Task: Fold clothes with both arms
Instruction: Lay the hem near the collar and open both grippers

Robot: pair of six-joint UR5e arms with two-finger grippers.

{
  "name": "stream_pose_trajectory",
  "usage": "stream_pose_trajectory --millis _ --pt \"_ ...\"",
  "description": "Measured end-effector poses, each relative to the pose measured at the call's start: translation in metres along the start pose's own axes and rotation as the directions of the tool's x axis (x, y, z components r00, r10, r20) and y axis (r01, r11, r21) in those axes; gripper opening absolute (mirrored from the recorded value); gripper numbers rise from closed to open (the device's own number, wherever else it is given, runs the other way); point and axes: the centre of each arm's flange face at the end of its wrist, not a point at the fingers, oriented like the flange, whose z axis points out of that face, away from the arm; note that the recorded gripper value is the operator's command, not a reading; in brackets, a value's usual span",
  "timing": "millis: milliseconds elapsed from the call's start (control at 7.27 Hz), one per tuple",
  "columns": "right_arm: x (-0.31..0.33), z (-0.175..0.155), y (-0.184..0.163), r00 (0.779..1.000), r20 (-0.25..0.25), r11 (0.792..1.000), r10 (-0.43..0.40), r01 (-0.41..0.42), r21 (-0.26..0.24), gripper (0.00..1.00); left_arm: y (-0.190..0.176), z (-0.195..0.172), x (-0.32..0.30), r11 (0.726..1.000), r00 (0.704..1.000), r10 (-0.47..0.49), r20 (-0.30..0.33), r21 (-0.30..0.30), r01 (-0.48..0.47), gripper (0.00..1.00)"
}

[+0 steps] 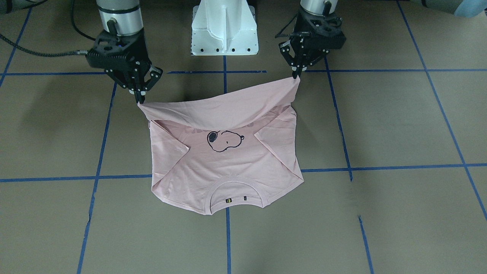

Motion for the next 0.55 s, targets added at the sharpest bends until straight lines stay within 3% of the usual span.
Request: stream_pose_trajectory --millis 275,550 --pt "-0.011 0.046 -0.024 1.0 0.017 1.0 0.005 -0.005 0.026 0.0 -0.035 0.045 -0.004 0.999 1.0 -0.015 0.017 0.048 0.014 0.0" --pt "-0.017 0.082 -0.045 1.0 -0.009 0.999 0.018 -0.018 0.034 0.0 -0.061 0.094 -0.009 0.996 1.0 -0.013 0.017 0.085 0.012 0.0"
